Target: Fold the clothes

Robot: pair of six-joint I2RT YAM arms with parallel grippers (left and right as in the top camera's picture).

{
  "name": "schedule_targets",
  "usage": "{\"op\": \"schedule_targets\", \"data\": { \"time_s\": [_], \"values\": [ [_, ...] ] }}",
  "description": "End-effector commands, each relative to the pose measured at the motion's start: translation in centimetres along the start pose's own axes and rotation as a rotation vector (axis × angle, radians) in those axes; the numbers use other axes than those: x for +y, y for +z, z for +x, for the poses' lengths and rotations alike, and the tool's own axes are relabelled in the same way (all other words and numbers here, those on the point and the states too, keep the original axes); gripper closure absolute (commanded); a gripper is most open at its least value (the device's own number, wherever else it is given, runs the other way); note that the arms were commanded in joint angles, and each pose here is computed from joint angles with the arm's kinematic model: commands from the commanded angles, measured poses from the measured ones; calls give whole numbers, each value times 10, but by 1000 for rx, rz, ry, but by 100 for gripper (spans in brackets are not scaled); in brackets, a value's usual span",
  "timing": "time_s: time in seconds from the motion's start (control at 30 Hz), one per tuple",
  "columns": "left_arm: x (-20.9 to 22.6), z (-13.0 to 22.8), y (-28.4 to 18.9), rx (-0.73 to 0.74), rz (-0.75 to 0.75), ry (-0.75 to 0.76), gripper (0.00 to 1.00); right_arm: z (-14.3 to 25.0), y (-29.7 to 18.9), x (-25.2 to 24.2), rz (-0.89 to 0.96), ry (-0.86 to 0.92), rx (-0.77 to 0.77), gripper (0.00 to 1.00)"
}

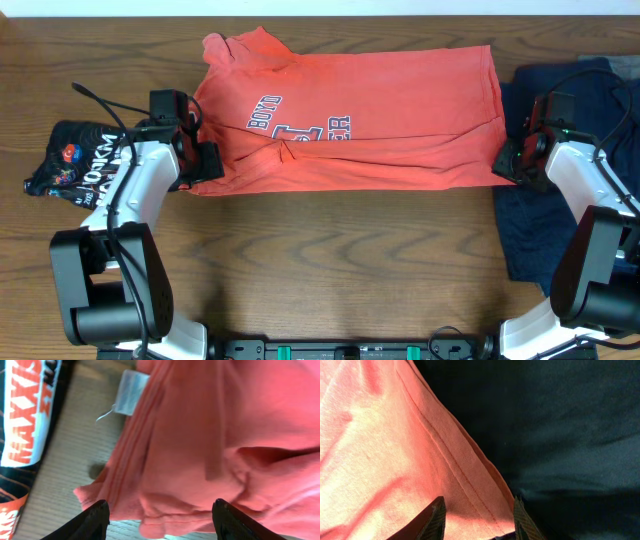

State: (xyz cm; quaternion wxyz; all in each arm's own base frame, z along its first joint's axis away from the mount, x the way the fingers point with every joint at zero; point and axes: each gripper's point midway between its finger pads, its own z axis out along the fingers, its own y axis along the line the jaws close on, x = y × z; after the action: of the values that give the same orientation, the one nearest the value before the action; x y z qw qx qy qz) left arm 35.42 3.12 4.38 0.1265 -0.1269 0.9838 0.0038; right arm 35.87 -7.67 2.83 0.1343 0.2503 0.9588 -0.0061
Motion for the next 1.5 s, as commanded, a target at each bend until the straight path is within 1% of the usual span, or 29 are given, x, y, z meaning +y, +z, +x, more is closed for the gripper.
{"op": "schedule_targets", "data": {
  "time_s": [0.0, 0.27, 0.3, 0.37, 0.57, 0.6, 0.67, 0.73, 0.8, 0.83, 0.93, 1.0, 1.13, 1.27, 1.4, 1.47],
  "values": [
    [16, 7, 11, 22, -78, -30, 32, 5, 3, -2, 18, -18, 16, 57],
    [20, 12, 21, 53, -93, -54, 31, 8, 3, -2, 21, -18, 26, 57],
    [20, 14, 24, 64, -94, -53, 29, 8, 3, -3, 21, -18, 26, 57],
    [20, 18, 30, 85, -99, -52, 27, 8, 3, -3, 21, -18, 27, 57],
    [21, 28, 43, 133, -110, -75, 28, 8, 3, -3, 22, -18, 27, 58],
    [22, 30, 44, 141, -111, -75, 33, 8, 3, -3, 22, -18, 27, 57],
    [22, 33, 45, 155, -114, -74, 47, 8, 3, -3, 22, -18, 28, 57],
    [23, 36, 45, 168, -118, -73, 72, 9, 3, -3, 22, -19, 30, 57],
    [24, 39, 44, 182, -124, -72, 91, 9, 3, -3, 23, -19, 31, 58],
    [26, 41, 44, 188, -130, -72, 94, 9, 3, -3, 23, -19, 31, 57],
    [35, 50, 40, 224, -178, -69, 94, 9, 3, -3, 23, -19, 31, 57],
    [48, 60, 36, 261, -239, -92, 94, 9, 3, -3, 23, -19, 32, 58],
    [81, 82, 22, 336, -373, -227, 94, 14, 3, -4, 29, -19, 50, 58],
    [99, 99, 14, 409, -400, -313, 94, 22, 2, -7, 39, -21, 83, 57],
    [94, 102, 16, 435, -320, -358, 94, 27, -1, 0, -3, -30, 108, 56],
    [92, 100, 17, 430, -312, -348, 90, 25, -5, 5, -36, -60, 105, 56]
  ]
}}
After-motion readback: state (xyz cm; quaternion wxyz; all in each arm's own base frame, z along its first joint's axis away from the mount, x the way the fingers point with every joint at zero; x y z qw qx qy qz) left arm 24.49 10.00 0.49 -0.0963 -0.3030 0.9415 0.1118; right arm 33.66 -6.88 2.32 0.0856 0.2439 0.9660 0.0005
